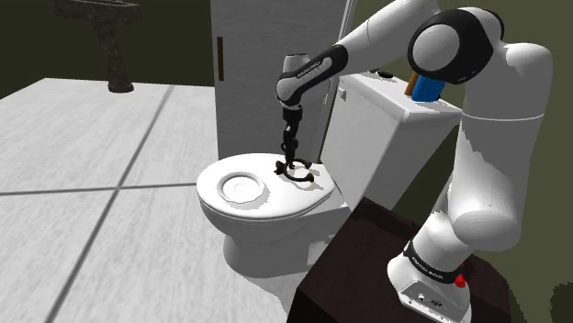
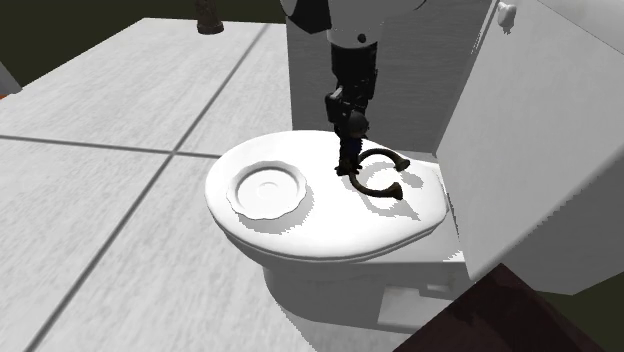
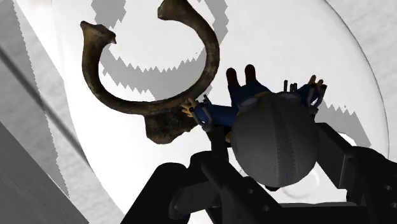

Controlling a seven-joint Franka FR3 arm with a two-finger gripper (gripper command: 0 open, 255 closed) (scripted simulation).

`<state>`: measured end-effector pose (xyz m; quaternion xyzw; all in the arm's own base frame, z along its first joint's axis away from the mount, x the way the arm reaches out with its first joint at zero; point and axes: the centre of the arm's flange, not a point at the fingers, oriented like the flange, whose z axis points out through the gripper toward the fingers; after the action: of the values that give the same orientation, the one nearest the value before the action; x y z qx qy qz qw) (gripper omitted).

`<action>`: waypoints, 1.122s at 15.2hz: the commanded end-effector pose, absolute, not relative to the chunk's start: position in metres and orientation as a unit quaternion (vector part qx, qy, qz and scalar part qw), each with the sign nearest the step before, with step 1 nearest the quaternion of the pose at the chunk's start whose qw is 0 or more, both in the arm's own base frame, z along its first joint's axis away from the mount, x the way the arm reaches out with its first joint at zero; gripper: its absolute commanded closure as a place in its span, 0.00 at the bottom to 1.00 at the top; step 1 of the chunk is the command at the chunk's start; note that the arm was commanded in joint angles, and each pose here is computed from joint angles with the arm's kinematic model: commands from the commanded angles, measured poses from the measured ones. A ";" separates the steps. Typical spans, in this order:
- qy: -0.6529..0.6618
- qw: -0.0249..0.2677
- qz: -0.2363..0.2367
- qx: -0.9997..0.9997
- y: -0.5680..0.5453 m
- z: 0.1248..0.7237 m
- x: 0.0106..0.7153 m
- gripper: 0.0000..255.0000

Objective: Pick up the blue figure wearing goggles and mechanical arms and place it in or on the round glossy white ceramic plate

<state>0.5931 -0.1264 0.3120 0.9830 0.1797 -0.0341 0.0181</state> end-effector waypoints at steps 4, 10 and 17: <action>0.179 0.018 -0.034 0.983 -0.073 0.320 0.631 1.00; 0.179 0.018 -0.034 0.983 -0.009 0.328 0.676 1.00; 0.179 0.018 -0.034 0.983 0.021 0.311 0.697 1.00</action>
<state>0.6963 0.0193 0.3155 0.9830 0.1793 -0.0342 0.0181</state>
